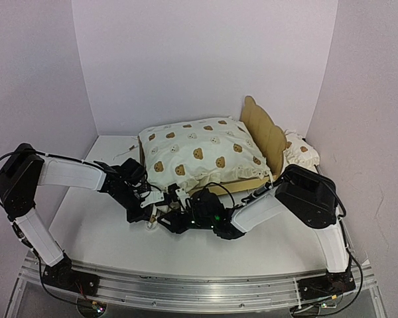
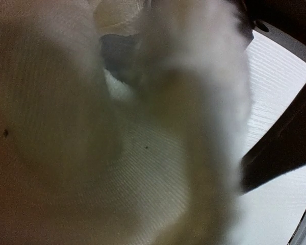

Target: Set up the pet bed

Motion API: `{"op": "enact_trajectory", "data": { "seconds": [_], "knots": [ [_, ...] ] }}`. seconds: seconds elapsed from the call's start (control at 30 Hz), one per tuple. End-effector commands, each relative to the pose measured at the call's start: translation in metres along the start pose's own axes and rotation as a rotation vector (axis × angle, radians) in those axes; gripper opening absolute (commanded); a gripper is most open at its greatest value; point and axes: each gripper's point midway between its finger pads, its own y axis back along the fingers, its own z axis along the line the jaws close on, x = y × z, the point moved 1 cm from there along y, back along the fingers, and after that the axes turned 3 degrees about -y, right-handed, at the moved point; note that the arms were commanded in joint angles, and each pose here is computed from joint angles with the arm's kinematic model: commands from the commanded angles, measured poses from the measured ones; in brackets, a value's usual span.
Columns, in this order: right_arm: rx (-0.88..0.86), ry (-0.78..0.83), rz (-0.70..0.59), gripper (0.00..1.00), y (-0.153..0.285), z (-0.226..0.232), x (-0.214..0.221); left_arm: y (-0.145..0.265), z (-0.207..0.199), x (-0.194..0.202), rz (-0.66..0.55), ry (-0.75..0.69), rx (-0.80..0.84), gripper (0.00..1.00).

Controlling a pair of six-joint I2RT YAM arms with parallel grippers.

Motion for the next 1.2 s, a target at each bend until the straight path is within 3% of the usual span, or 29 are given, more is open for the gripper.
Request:
{"op": "enact_trajectory", "data": {
  "seconds": [0.0,0.47,0.63,0.83,1.17],
  "knots": [
    [-0.030,-0.036,-0.029,0.37,-0.003,0.000,0.002,0.006,-0.004,-0.034,-0.110,-0.037,0.047,0.00],
    [-0.014,-0.104,-0.145,0.39,0.019,-0.009,-0.003,0.006,-0.006,-0.036,-0.115,-0.039,0.066,0.00],
    [-0.057,-0.116,-0.139,0.39,0.011,-0.001,-0.006,0.005,-0.005,-0.037,-0.117,-0.041,0.064,0.00],
    [-0.088,-0.169,-0.132,0.30,-0.001,0.000,-0.004,0.005,-0.004,-0.037,-0.114,-0.043,0.057,0.00],
    [-0.146,-0.256,-0.067,0.29,-0.009,0.005,0.009,0.005,0.000,-0.038,-0.112,-0.049,0.042,0.00]
  ]
}}
